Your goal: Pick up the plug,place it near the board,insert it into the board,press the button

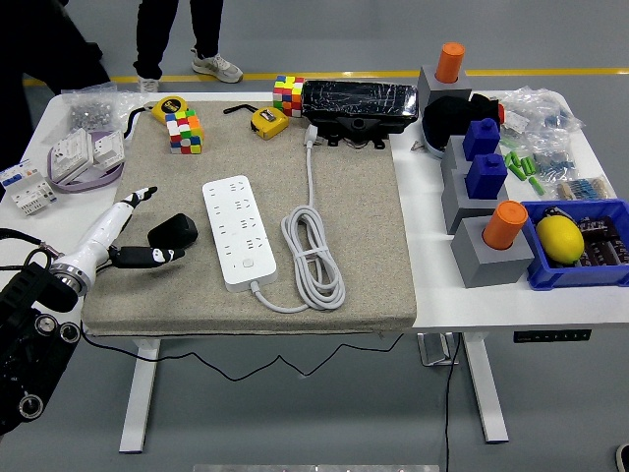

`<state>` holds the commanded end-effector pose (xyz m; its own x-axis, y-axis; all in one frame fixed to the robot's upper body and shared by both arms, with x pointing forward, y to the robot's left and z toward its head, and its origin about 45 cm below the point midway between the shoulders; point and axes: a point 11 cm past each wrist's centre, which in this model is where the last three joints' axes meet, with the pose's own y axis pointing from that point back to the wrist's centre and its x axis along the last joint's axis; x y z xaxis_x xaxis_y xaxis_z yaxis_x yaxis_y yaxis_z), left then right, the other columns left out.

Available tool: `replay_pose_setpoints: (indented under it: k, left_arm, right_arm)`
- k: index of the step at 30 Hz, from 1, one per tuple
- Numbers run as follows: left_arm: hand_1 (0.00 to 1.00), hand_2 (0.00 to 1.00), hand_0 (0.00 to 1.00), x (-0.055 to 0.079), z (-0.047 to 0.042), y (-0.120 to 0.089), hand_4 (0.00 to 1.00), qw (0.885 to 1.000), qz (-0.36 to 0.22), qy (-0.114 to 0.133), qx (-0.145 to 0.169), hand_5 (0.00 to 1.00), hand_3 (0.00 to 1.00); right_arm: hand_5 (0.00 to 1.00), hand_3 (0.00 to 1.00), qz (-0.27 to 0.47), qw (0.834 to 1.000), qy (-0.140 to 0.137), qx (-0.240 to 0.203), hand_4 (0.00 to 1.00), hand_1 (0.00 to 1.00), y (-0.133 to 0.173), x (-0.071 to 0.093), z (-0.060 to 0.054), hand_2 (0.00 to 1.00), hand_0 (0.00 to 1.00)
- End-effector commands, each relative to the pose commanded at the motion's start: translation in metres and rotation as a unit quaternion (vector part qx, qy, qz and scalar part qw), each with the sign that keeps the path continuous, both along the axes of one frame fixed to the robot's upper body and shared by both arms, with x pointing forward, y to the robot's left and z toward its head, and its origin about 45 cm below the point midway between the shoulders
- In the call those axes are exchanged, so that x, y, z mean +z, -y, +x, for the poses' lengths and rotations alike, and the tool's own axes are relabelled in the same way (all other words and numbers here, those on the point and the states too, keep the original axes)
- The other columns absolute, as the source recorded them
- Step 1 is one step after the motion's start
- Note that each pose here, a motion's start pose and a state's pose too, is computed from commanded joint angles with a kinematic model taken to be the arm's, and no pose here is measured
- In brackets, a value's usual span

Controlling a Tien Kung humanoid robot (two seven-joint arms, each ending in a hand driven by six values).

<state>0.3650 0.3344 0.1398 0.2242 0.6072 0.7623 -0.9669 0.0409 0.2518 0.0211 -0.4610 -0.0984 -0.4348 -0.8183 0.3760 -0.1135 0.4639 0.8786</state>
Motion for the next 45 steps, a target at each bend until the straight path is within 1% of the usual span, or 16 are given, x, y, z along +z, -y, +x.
replay_pose_setpoints:
  k: [1, 2, 7, 8, 13, 14, 19, 20, 27, 32, 37, 38, 45]
  left_arm:
    - [0.998, 0.998, 0.998, -0.001, 0.0002, 0.001, 0.998, 1.000, 0.002, -0.002, -0.001, 0.245, 0.998]
    - [0.979, 0.963, 0.967, -0.003, 0.0003, 0.001, 0.998, 1.000, 0.003, -0.004, -0.002, 0.223, 0.965]
    - [0.979, 0.963, 0.967, -0.008, 0.0005, 0.003, 0.998, 1.000, 0.001, -0.012, -0.003, 0.223, 0.965]
    - [0.897, 0.833, 0.913, -0.009, 0.0011, 0.003, 0.998, 1.000, 0.000, -0.009, -0.001, 0.225, 0.850]
    - [0.897, 0.833, 0.913, -0.008, 0.0030, 0.004, 0.998, 1.000, -0.012, 0.002, 0.007, 0.225, 0.850]
    - [0.790, 0.728, 0.802, -0.009, 0.0032, 0.004, 0.998, 1.000, -0.013, 0.003, 0.008, 0.197, 0.744]
    - [0.790, 0.728, 0.802, -0.013, 0.0028, 0.004, 0.998, 1.000, -0.009, -0.003, 0.009, 0.197, 0.744]
    - [0.761, 0.704, 0.773, -0.013, 0.0026, 0.005, 0.998, 1.000, -0.009, -0.004, 0.008, 0.200, 0.720]
    - [0.763, 0.708, 0.766, -0.021, 0.0003, 0.005, 0.998, 1.000, -0.009, -0.014, 0.010, 0.214, 0.729]
    - [0.763, 0.709, 0.766, -0.024, -0.0004, 0.002, 0.998, 1.000, -0.008, -0.017, 0.013, 0.221, 0.730]
    - [0.763, 0.709, 0.766, -0.024, 0.0007, 0.002, 0.998, 1.000, -0.010, -0.012, 0.016, 0.221, 0.730]
    - [0.763, 0.708, 0.766, -0.024, 0.0012, 0.002, 0.998, 1.000, -0.010, -0.011, 0.016, 0.238, 0.730]
    - [0.759, 0.703, 0.766, -0.021, 0.0060, 0.003, 0.998, 1.000, -0.009, -0.001, 0.017, 0.235, 0.720]
  right_arm:
    - [0.998, 0.817, 0.000, 1.000, 0.000, -0.001, 0.998, 0.807, 0.000, 0.000, 0.000, 0.799, 0.839]
    - [0.998, 0.817, 0.000, 1.000, 0.001, -0.002, 0.998, 0.806, 0.000, 0.000, 0.000, 0.797, 0.839]
    - [0.998, 0.817, -0.001, 1.000, 0.001, -0.003, 0.998, 0.806, 0.000, 0.000, 0.000, 0.797, 0.839]
    - [0.998, 0.816, -0.001, 1.000, 0.001, -0.003, 0.998, 0.806, 0.000, 0.000, 0.001, 0.796, 0.838]
    - [0.998, 0.816, 0.001, 1.000, 0.003, -0.002, 0.998, 0.806, -0.001, 0.000, 0.003, 0.796, 0.838]
    - [0.998, 0.816, 0.001, 1.000, 0.004, -0.001, 0.998, 0.805, -0.001, 0.000, 0.003, 0.796, 0.837]
    - [0.998, 0.816, 0.000, 1.000, 0.004, -0.002, 0.998, 0.805, -0.001, 0.000, 0.003, 0.796, 0.837]
    - [0.998, 0.815, 0.000, 1.000, 0.004, -0.002, 0.998, 0.804, -0.001, 0.000, 0.003, 0.796, 0.837]
    - [0.998, 0.815, 0.000, 1.000, 0.004, -0.005, 0.998, 0.805, 0.000, 0.000, 0.002, 0.795, 0.837]
    - [0.998, 0.814, 0.000, 1.000, 0.005, -0.005, 0.998, 0.805, 0.000, 0.000, 0.002, 0.795, 0.836]
    - [0.998, 0.814, 0.001, 1.000, 0.004, -0.005, 0.998, 0.805, 0.000, 0.000, 0.001, 0.795, 0.836]
    - [0.998, 0.814, 0.001, 1.000, 0.004, -0.005, 0.998, 0.805, 0.000, 0.000, 0.001, 0.794, 0.836]
    - [0.998, 0.814, 0.001, 1.000, 0.007, -0.005, 0.998, 0.804, 0.000, 0.000, 0.003, 0.793, 0.836]
